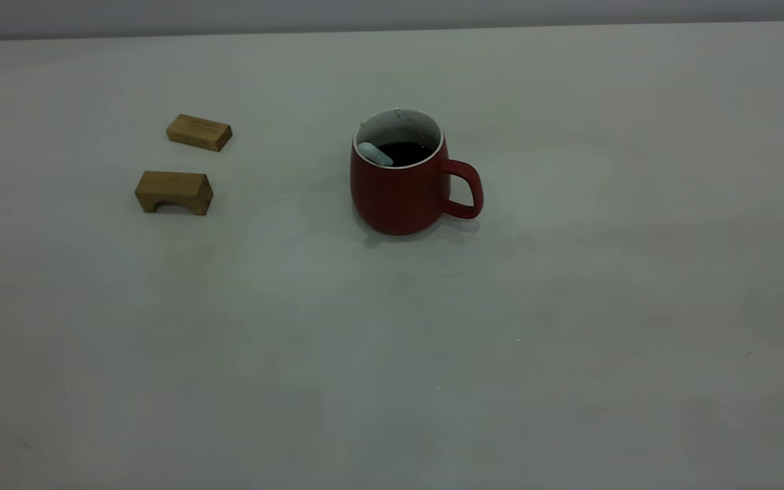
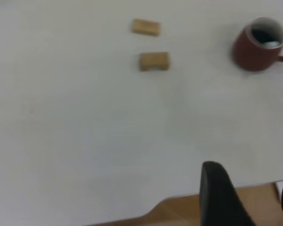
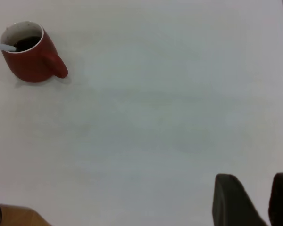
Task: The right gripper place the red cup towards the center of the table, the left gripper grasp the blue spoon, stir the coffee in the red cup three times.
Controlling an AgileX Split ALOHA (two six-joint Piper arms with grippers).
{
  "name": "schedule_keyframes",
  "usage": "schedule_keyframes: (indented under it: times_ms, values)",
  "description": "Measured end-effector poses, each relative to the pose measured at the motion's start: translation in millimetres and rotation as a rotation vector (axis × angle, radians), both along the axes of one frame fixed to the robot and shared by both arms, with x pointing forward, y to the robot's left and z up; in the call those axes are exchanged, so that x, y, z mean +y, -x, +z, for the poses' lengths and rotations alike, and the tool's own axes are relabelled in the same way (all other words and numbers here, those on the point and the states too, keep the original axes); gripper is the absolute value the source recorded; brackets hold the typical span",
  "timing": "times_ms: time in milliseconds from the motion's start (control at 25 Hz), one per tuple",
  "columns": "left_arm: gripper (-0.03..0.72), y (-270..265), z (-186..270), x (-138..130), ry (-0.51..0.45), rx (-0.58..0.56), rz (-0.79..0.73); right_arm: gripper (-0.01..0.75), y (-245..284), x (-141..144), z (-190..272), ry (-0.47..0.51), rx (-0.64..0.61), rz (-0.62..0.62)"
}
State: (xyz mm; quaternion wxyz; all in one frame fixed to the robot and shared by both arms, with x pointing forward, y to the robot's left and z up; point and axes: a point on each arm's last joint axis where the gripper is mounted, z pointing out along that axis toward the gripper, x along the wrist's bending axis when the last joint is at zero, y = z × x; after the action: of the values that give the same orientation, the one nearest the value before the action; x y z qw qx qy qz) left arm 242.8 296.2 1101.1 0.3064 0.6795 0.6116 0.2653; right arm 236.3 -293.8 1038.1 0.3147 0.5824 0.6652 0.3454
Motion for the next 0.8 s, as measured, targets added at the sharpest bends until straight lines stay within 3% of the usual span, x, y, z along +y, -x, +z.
schedule_keyframes:
  times_ms: [360, 800]
  values:
    - [0.402, 16, -64, 3, -0.025, -0.004, 0.023, 0.237, 0, 0, 0, 0.000, 0.000, 0.000]
    - [0.402, 21, -69, 3, -0.025, -0.056, 0.023, 0.237, 0, 0, 0, 0.000, 0.000, 0.000]
